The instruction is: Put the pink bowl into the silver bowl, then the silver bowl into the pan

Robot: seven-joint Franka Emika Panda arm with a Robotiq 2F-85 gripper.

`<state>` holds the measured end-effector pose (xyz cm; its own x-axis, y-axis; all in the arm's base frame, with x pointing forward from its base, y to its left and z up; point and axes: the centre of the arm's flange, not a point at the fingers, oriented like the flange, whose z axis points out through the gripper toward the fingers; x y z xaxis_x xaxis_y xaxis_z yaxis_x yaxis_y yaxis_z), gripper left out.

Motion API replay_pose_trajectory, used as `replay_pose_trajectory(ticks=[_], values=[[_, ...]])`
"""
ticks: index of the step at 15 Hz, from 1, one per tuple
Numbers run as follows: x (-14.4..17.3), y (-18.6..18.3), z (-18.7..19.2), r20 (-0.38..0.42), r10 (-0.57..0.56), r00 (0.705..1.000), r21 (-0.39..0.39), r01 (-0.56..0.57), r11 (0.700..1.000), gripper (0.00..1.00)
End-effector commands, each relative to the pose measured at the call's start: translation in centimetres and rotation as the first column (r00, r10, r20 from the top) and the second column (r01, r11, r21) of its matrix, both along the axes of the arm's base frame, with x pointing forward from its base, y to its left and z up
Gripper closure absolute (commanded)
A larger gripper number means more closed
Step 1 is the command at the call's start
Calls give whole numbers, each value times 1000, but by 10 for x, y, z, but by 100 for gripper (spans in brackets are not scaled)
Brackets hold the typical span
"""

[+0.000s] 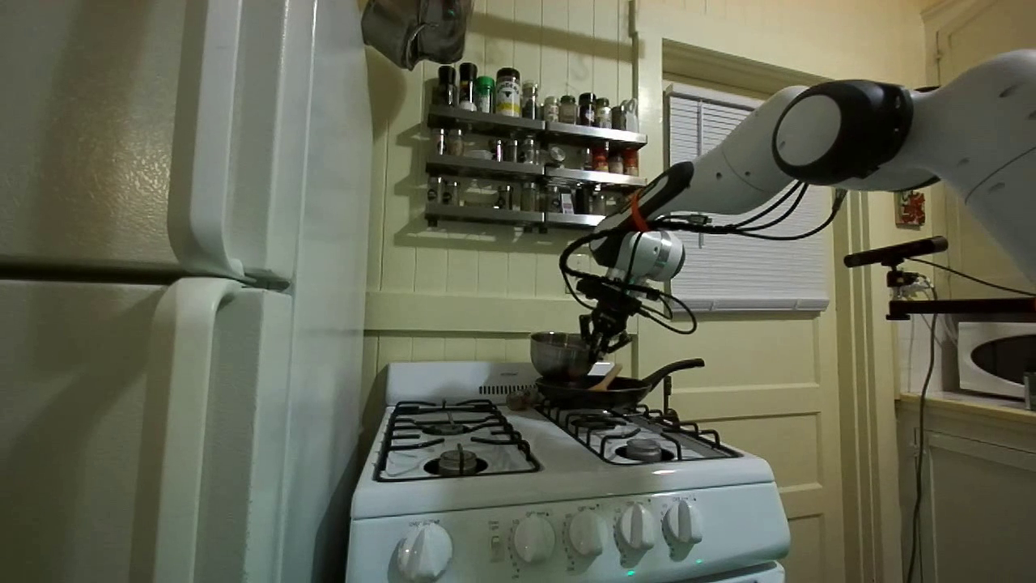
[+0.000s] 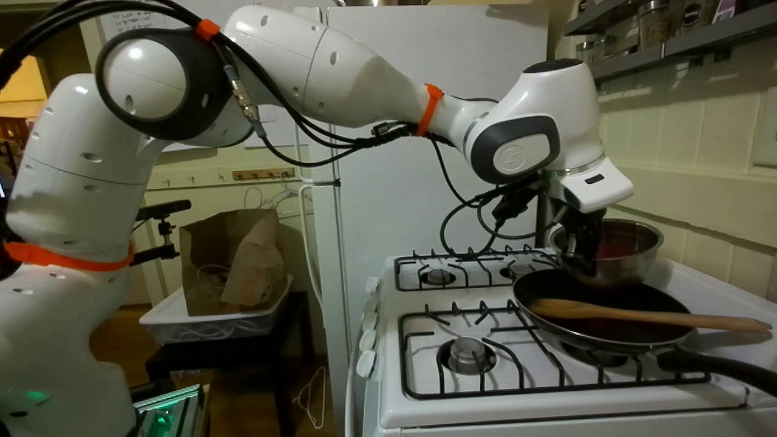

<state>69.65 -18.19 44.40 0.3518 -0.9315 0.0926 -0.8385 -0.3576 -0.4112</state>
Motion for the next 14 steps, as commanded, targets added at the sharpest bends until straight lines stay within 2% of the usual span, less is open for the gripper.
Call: replay_pose_trajectory(ticks=[1, 4, 14], values=[[20, -2, -4, 5, -23, 1000, 20, 23, 1000, 98], [18, -5, -7, -9, -33, 999, 29, 33, 999, 98], [-2, -8, -15, -132, -82, 988, 94, 95, 991, 98]])
